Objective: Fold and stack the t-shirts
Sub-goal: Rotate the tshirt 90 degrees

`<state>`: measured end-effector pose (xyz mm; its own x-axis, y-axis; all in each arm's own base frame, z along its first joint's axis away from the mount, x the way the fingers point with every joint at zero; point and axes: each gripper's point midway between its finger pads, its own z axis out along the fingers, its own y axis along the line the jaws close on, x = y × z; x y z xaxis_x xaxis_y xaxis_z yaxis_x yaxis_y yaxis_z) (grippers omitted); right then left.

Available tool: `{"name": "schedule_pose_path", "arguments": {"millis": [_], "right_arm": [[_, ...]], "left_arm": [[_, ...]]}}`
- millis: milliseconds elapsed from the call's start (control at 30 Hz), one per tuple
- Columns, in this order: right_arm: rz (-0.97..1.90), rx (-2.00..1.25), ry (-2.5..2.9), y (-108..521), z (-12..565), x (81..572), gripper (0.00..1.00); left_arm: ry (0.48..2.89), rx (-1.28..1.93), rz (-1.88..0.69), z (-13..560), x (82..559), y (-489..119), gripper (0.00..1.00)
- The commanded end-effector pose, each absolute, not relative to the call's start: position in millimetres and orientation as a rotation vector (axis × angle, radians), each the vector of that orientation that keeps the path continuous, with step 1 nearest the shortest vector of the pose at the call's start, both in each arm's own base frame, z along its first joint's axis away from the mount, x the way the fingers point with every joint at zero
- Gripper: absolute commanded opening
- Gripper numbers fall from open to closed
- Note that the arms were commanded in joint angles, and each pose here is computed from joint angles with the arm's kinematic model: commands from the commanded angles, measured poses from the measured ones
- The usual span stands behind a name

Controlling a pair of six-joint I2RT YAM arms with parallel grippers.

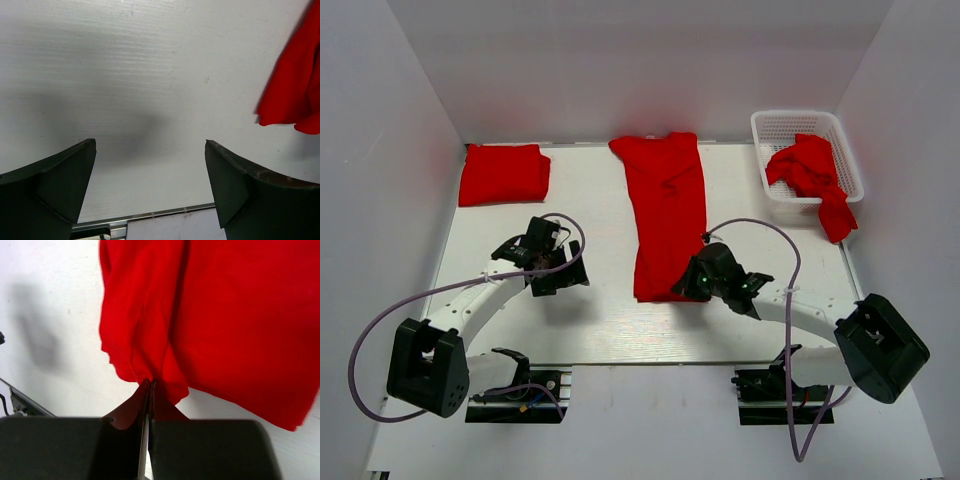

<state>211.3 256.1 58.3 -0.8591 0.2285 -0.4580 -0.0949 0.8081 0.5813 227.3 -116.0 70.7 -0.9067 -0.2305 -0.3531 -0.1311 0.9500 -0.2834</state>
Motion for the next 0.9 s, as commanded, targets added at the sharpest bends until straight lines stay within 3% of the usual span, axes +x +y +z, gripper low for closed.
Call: {"name": "schedule_pose_path", "arguments": {"millis": [0,267,467,867], "right_arm": [[0.884,0.160,2.381,254,76,222,0.00],[0.944,0.219,2.332,245,81,221,0.00],[1.024,0.200,2.348,254,84,218,0.00],[0.981,0.282,2.378,241,74,217,0.00]], "left_arm": [[2.689,-0.229,-0.390,76,232,-121,1.00],[2.699,-0.188,-0.431,73,233,-127,1.00],[2.620,0.003,-0.721,93,248,-181,1.00],[2.726,0.225,-0.589,59,268,-253,0.98]]}}
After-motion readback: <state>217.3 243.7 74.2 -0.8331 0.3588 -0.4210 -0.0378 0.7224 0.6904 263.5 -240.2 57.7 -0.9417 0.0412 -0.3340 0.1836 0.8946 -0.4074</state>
